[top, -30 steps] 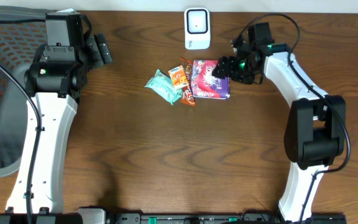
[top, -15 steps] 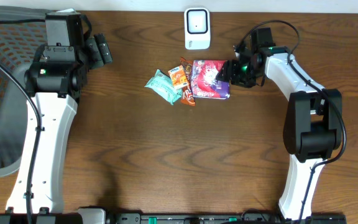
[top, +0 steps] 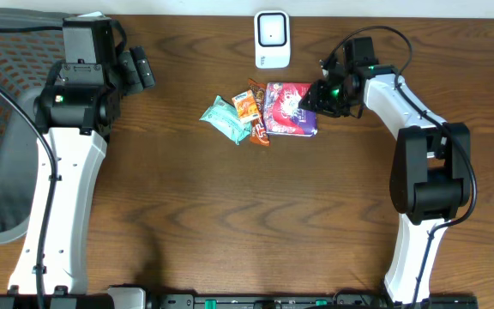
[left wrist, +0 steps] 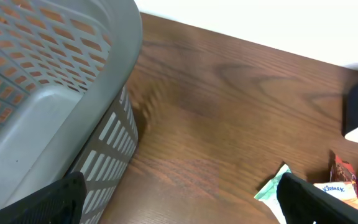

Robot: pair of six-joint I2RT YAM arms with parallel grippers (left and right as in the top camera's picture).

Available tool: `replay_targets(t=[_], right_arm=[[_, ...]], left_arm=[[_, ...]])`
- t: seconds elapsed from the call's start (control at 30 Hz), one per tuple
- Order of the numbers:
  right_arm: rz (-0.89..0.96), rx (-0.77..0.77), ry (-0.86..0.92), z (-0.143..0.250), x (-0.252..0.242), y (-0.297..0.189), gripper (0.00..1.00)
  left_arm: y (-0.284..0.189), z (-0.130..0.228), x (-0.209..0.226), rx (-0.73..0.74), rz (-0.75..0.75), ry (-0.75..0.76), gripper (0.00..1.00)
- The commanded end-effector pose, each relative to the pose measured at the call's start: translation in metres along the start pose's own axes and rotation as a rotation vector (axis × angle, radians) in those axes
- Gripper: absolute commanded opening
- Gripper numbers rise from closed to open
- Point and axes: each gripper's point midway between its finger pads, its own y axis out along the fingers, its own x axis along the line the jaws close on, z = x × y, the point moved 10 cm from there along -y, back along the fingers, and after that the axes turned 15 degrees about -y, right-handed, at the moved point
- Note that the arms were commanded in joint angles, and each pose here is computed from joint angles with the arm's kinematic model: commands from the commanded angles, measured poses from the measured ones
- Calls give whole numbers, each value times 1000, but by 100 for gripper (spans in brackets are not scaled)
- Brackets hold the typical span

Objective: Scan the item barcode
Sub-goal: 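Grasp the pink-purple pack with the right gripper and lift it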

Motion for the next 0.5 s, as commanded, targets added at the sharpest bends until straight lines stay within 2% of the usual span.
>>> replay_targets(t=[0.0,0.07,0.2,0.23,0.4,0.47], right_arm=[[-1,26,46,13,-4,14,38],[0,25,68,19,-7,20,34],[0,41,84,29,-11,26,4],[0,45,87,29,-11,26,1],[18,43,72,23,-6,12,1],[92,33,62,17,-4,-3,1]], left_arm=[[3,-1,2,0,-18,-14,98],[3,-1,2,0,-18,-14,98],[3,-1,2,0,-18,-14,98],[3,-1,2,0,-18,-14,98],[3,-1,2,0,-18,-14,98],[3,-1,2,0,-18,-14,98]])
